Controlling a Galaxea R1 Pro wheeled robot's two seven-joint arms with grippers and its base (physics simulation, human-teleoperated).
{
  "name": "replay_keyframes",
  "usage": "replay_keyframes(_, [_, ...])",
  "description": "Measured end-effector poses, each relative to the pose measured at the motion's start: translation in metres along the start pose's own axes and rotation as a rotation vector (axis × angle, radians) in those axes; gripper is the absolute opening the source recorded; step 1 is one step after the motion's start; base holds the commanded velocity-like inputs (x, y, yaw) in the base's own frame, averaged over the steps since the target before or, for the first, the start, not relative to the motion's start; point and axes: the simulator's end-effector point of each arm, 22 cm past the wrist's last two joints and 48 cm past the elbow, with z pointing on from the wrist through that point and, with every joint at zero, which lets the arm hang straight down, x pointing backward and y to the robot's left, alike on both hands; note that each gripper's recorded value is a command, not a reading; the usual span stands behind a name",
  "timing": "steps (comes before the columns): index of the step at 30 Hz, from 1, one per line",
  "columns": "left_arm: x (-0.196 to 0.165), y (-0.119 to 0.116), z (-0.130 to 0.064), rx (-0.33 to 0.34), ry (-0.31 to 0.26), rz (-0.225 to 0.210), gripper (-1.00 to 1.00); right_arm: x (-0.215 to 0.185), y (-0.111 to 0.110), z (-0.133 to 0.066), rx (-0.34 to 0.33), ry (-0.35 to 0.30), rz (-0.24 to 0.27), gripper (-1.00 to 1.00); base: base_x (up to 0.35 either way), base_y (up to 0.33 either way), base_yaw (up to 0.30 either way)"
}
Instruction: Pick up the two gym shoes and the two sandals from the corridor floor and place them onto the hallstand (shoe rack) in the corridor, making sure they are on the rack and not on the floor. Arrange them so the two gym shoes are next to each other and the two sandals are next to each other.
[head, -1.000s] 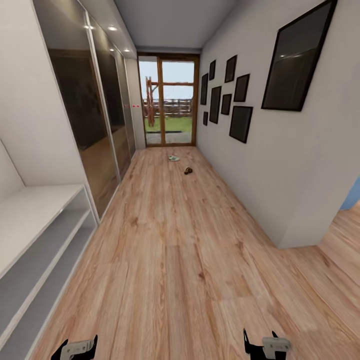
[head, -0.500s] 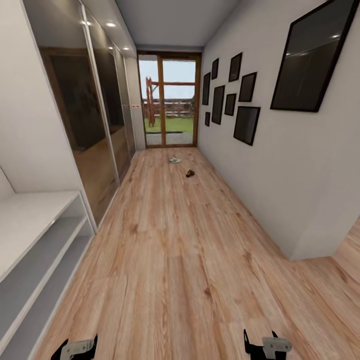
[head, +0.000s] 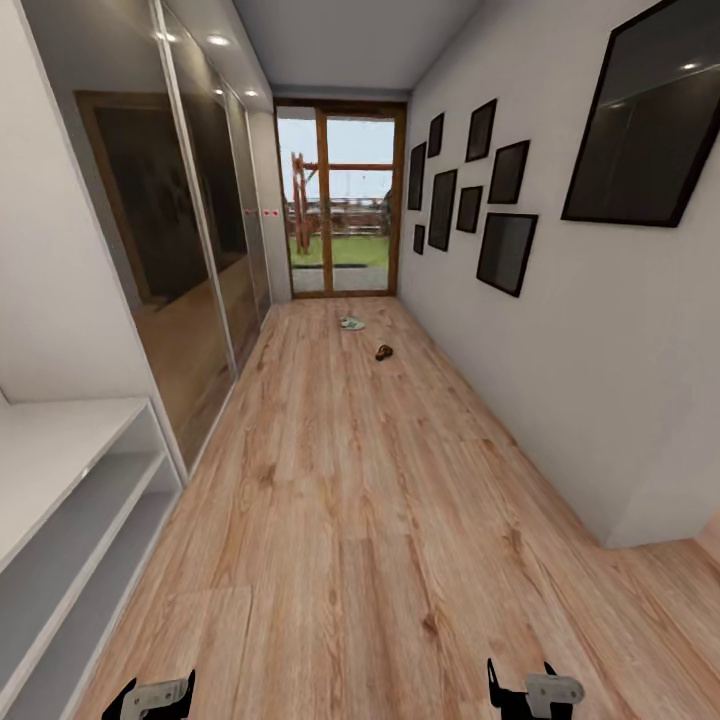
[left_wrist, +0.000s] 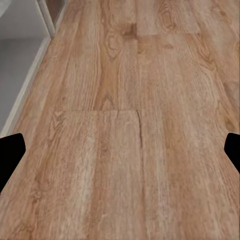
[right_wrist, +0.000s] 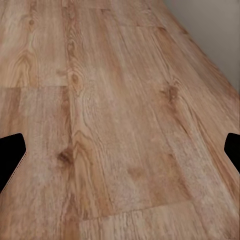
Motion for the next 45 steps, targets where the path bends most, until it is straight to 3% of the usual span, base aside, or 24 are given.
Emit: replay_keyframes(45, [0.0002, 0.0, -0.0001, 0.0, 0.0, 0.0, 1.0, 0.0002, -0.0004, -0.0001, 0.0, 0.0, -0.001, 1.0, 0.337, 0.073, 0.0])
